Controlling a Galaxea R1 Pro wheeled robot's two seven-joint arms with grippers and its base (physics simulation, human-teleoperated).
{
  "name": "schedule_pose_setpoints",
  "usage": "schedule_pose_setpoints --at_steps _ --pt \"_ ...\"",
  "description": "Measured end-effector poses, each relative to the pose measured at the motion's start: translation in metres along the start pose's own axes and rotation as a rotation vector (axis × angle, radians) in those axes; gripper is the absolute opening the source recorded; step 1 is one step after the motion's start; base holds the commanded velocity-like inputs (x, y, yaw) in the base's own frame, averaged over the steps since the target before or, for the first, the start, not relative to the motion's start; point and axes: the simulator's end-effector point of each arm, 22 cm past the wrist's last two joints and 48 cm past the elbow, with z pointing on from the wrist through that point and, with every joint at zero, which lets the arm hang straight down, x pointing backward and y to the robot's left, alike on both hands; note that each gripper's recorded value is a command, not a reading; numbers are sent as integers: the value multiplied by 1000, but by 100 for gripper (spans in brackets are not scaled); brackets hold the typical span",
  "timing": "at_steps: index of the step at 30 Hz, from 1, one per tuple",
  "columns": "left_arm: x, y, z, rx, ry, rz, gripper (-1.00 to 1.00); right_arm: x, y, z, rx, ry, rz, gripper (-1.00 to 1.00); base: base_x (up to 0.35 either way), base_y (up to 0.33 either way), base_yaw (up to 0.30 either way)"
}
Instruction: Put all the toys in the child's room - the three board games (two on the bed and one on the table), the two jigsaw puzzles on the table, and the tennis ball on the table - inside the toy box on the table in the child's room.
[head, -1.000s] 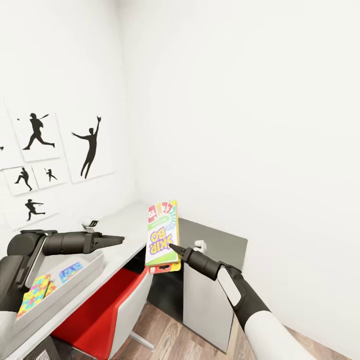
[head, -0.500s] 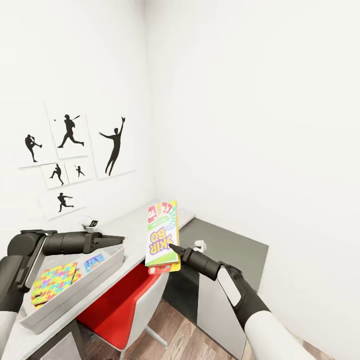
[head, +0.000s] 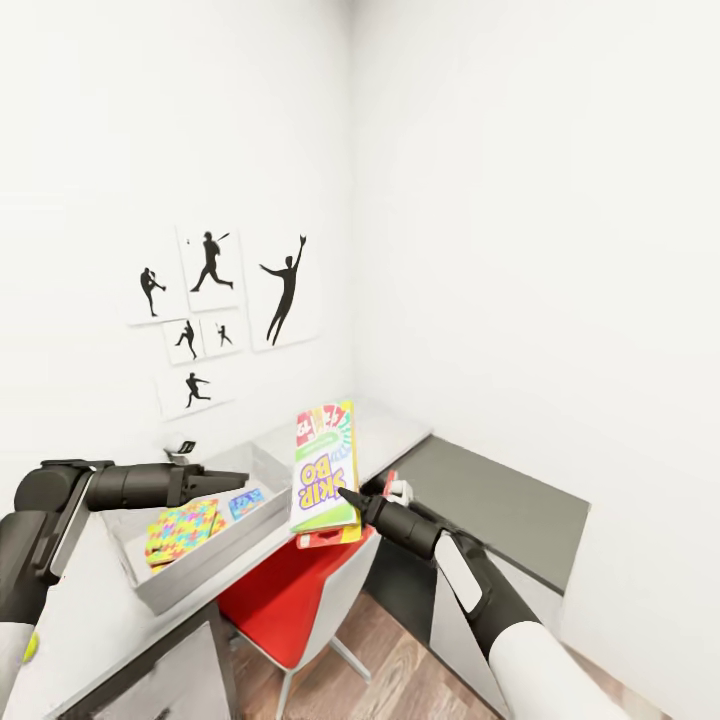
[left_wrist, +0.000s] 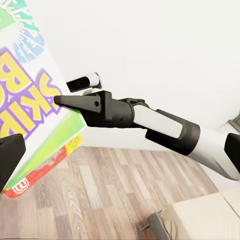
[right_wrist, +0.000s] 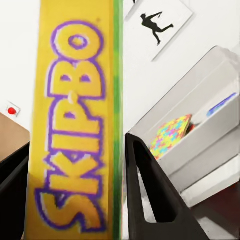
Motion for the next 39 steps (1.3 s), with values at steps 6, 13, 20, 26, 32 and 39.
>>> schedule_pose_setpoints --at_steps 6,13,20,26,32,39 --pt "0 0 -1 -2 -1 1 100 0 0 0 0 -1 0 -100 -156 175 255" --pt "-19 6 -28 -37 -89 9 100 -2 0 -1 -1 -6 3 -100 -28 41 255" --pt "-22 14 -40 -55 -114 -7 100 -4 1 -2 -5 -16 8 -100 -1 1 111" --pt "-22 14 -40 -56 -114 -8 100 -4 1 -1 -5 -15 8 -100 0 0 1" --pt "-22 14 -40 -56 -114 -8 100 -4 1 -1 -6 -14 7 -100 0 0 53" --pt "-22 13 -40 -55 -114 -6 100 -3 2 -1 -4 -8 -1 -100 0 0 257"
